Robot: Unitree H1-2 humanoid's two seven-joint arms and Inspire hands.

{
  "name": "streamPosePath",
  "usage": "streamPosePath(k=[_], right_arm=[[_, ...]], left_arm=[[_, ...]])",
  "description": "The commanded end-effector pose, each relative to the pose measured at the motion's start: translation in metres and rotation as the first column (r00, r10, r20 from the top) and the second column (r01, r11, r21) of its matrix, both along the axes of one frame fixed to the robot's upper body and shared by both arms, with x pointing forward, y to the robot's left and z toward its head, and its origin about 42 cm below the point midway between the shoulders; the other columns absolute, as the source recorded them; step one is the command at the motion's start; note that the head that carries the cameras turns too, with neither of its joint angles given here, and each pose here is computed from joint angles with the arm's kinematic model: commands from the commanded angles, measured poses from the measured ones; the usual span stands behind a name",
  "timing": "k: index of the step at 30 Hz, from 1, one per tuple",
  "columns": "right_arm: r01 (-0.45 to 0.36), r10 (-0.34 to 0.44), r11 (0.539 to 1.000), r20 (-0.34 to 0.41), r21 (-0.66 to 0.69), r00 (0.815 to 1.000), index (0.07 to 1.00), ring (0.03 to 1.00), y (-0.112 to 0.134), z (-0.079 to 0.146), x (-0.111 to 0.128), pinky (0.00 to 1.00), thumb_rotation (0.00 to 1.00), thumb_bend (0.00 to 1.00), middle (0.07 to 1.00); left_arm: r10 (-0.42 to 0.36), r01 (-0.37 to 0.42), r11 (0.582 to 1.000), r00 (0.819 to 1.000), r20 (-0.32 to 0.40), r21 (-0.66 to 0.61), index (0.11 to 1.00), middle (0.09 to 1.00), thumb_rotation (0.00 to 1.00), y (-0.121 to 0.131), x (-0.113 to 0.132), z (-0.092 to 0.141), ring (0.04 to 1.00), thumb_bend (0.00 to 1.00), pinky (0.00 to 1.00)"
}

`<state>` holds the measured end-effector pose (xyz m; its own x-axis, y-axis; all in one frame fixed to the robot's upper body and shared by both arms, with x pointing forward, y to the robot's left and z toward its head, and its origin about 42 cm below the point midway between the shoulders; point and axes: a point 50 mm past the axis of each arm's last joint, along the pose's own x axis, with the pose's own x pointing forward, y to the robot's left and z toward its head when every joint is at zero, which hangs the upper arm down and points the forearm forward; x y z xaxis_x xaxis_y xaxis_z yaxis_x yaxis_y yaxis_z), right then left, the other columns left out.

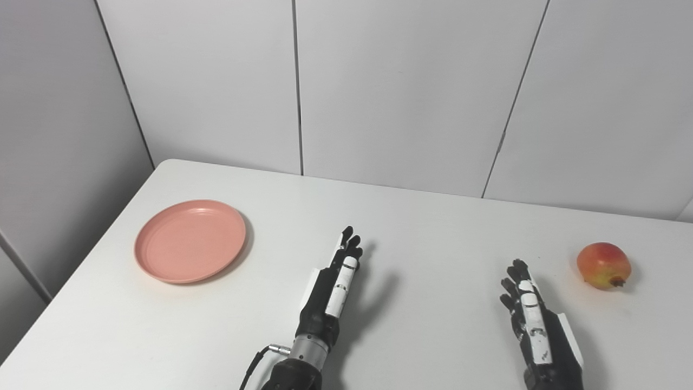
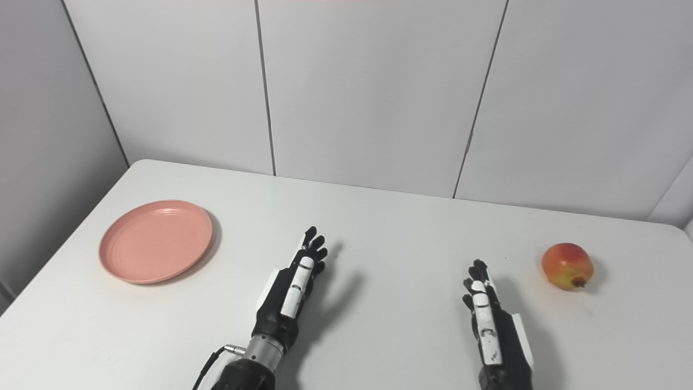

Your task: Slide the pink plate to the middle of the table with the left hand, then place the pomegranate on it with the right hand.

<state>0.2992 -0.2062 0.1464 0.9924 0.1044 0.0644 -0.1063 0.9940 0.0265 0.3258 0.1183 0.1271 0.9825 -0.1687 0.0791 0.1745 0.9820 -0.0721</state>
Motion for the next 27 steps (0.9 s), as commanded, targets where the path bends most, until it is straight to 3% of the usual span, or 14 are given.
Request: streamPosePath(k=[1, 14, 27], right_arm=[[-0.016, 0.014, 1.000, 0.126, 0.012, 0.992, 0.985, 0.978, -0.003, 0.018, 0.004, 1.00, 1.00, 0.19, 0.986], [-0.031, 0.026, 0.999, 0.123, 0.043, 0.992, 0.999, 0.999, -0.012, 0.016, 0.002, 1.00, 1.00, 0.18, 1.000], [-0.030, 0.026, 0.999, 0.126, 0.028, 0.992, 0.999, 0.995, -0.008, 0.020, 0.002, 1.00, 1.00, 0.14, 0.999]], left_arm=[[-0.030, 0.030, 1.000, 0.998, 0.058, -0.009, 0.994, 0.992, 1.00, -0.018, 0.007, 0.013, 0.975, 0.43, 0.97], [-0.022, 0.022, 1.000, 0.999, 0.027, -0.014, 0.990, 0.988, 1.00, -0.035, 0.006, 0.012, 0.974, 0.41, 0.99], [-0.015, 0.016, 1.000, 0.999, 0.038, -0.022, 0.988, 0.985, 1.00, -0.031, 0.008, 0.015, 0.972, 0.40, 0.98]])
